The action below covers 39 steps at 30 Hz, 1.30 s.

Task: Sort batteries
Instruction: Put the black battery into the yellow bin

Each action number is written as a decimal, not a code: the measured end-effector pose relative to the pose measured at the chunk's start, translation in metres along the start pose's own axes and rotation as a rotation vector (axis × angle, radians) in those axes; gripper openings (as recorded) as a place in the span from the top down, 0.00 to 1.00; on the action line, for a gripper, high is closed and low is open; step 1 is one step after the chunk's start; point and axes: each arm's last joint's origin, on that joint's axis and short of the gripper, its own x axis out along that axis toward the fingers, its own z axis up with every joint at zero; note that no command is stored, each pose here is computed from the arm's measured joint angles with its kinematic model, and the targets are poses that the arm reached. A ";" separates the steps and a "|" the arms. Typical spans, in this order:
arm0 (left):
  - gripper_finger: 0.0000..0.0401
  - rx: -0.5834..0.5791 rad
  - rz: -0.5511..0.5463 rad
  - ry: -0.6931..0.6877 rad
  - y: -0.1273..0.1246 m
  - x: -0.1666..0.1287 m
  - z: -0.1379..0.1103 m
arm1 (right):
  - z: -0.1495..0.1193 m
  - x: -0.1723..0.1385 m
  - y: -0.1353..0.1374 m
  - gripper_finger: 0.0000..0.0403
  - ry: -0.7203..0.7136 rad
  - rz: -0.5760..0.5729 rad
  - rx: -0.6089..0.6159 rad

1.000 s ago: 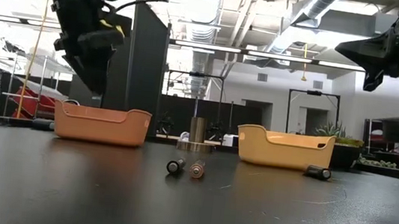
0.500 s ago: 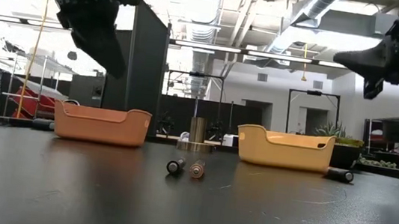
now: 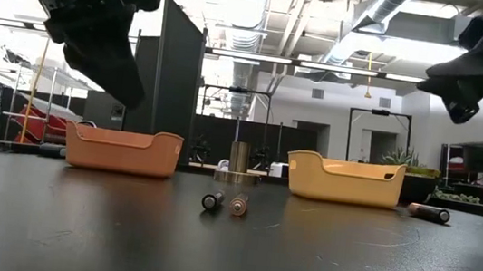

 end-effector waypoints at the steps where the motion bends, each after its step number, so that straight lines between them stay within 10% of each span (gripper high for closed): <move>1: 0.59 0.007 0.003 -0.010 -0.001 -0.001 -0.001 | -0.001 0.002 0.002 0.65 0.046 -0.010 0.022; 16: 0.59 0.111 0.009 -0.028 -0.006 -0.007 -0.007 | 0.004 0.031 0.035 0.62 0.567 -0.378 0.202; 39: 0.59 0.130 0.015 -0.029 -0.006 -0.007 -0.008 | -0.055 0.096 0.030 0.49 0.675 -0.693 0.379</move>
